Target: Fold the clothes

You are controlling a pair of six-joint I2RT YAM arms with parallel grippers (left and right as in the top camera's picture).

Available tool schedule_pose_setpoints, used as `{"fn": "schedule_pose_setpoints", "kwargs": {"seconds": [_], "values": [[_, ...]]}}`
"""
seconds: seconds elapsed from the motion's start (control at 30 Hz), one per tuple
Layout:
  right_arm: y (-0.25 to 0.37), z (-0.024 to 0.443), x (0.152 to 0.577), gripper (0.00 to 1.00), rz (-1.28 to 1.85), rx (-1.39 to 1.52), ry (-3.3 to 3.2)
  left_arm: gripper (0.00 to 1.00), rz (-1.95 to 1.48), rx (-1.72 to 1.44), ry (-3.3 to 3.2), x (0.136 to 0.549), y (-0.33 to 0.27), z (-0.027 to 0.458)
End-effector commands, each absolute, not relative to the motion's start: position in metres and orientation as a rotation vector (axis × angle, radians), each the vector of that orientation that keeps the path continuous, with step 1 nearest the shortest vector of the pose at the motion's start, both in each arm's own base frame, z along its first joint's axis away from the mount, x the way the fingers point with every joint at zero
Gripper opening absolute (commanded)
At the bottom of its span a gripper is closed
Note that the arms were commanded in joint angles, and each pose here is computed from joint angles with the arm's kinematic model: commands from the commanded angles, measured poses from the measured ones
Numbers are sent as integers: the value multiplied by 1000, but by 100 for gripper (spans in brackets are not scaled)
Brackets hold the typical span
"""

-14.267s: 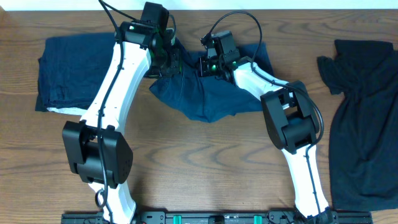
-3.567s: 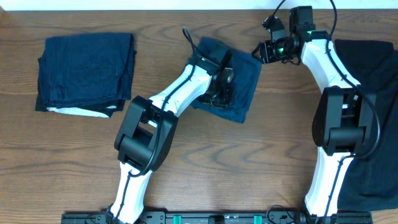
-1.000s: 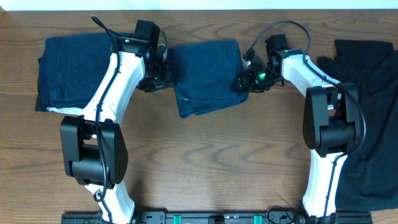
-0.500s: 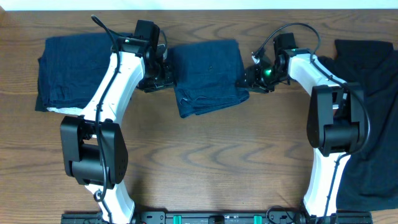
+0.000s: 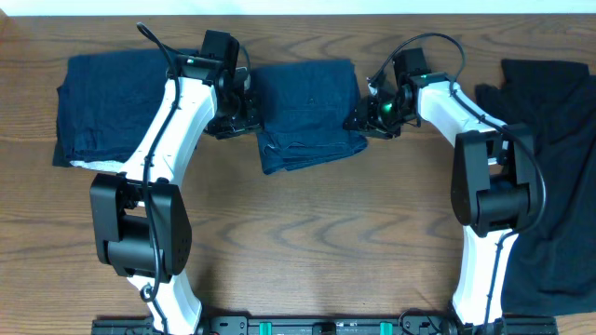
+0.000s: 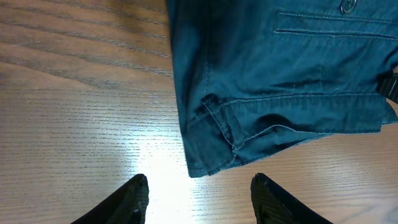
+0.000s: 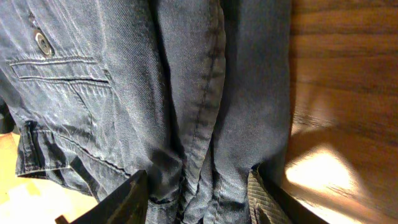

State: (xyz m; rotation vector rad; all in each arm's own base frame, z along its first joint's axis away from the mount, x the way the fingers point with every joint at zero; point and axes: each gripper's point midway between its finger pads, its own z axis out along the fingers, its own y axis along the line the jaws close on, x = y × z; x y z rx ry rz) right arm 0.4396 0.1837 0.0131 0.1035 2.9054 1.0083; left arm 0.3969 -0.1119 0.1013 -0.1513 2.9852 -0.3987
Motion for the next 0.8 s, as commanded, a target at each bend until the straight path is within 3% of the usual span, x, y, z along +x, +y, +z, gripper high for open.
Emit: {"fn": "schedule_pose_setpoints", "kwargs": {"seconds": [0.0,0.43,0.77], "values": [[196,11,435,50,1046,126,2914,55,-400,-164,3010,394,-112,95],[197,38,444,49,1374,257,2812,55,-401,-164,3009,394,-112,95],[198,35,450,54,1295,232,2809,55,-401,-164,3009,394,-112,95]]}}
